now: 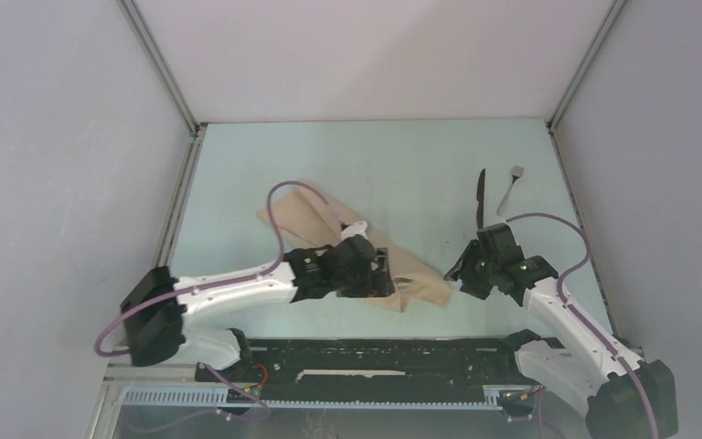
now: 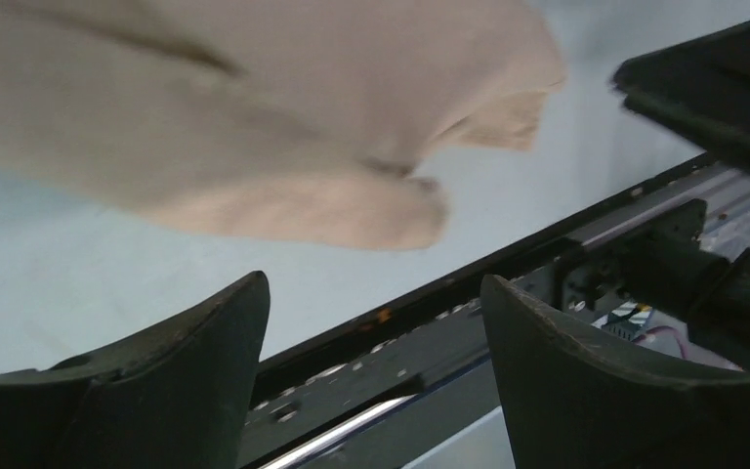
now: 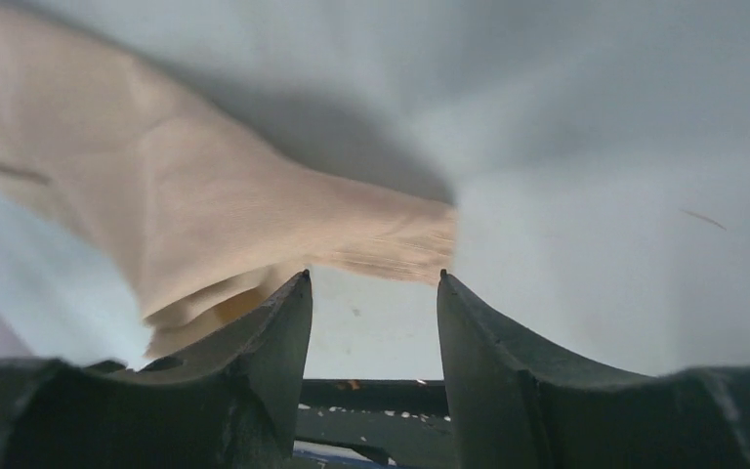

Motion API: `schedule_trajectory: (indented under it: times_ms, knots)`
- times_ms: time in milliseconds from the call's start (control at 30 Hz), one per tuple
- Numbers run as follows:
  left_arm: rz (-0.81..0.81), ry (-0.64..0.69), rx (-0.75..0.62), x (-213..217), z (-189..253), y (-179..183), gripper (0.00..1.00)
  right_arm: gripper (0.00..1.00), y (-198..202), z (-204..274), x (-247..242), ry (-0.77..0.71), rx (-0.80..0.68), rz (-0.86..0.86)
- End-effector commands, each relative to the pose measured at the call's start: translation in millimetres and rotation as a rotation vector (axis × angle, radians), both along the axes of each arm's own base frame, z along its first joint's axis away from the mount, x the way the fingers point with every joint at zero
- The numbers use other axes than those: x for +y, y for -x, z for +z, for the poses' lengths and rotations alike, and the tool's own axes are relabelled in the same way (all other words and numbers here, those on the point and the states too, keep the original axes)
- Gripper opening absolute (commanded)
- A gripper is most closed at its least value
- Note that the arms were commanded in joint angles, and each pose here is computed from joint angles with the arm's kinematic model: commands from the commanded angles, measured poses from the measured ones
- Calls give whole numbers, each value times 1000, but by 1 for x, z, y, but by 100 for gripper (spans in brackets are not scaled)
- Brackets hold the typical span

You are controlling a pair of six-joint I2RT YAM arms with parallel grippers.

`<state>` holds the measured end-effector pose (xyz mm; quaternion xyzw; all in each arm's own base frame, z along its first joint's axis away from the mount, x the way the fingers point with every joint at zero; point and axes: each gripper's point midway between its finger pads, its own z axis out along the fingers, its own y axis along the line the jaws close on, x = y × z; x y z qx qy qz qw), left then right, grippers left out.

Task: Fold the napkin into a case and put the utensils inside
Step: Pick up the crumpled napkin from the center of the board.

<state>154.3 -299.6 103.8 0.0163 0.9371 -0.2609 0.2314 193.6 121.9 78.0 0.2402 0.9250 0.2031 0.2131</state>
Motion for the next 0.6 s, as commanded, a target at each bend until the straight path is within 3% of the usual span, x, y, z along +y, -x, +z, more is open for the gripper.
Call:
schedule_trajectory:
  times_ms: [0, 133, 267, 400, 567]
  knots:
    - [32, -86, -11, -35, 12, -11, 85, 58, 30, -25, -41, 155, 172, -231]
    - [121, -167, 41, -47, 2, -7, 83, 57, 36, -29, -32, 154, 191, -192]
    - [196, -212, 77, -46, -6, -6, 68, 56, 34, -28, -32, 159, 175, -200]
    - [290, -276, 96, -32, -13, -3, 66, 56, 33, -29, -32, 165, 165, -208]
    - [297, -276, 123, -48, -21, -5, 66, 56, 32, -36, -26, 166, 178, -203]
